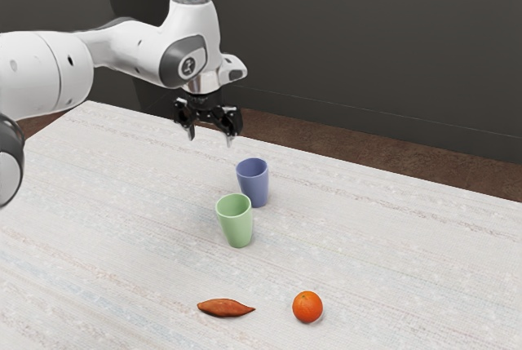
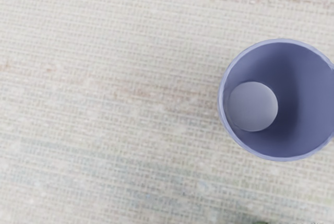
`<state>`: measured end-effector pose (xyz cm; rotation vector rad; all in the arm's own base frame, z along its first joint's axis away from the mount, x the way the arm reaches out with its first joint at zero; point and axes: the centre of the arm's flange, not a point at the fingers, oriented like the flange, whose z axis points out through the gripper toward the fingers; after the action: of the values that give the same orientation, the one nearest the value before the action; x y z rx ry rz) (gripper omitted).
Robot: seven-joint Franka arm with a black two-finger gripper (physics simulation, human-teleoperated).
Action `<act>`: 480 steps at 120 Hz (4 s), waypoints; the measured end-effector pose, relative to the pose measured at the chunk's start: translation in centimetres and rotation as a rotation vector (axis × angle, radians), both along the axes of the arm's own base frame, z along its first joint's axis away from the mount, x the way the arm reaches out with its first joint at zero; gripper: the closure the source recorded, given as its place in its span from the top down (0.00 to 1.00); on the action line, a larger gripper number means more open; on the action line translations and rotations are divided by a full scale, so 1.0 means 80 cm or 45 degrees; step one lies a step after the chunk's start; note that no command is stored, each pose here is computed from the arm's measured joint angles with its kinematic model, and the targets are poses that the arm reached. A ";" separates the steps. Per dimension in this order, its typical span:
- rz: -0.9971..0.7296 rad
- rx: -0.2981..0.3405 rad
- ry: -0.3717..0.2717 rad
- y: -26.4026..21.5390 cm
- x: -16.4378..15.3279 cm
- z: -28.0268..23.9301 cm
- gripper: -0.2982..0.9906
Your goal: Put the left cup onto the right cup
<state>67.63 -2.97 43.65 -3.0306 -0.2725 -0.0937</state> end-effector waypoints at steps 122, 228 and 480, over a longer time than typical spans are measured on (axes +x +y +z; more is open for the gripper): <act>0.022 -0.090 0.006 0.000 0.076 -0.116 0.77; -0.012 -0.115 -0.021 -0.001 0.084 -0.151 0.19; 0.317 -0.192 -0.076 -0.036 -0.109 -0.031 0.22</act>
<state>58.90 -5.86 41.14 -3.1141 -0.6876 -0.1503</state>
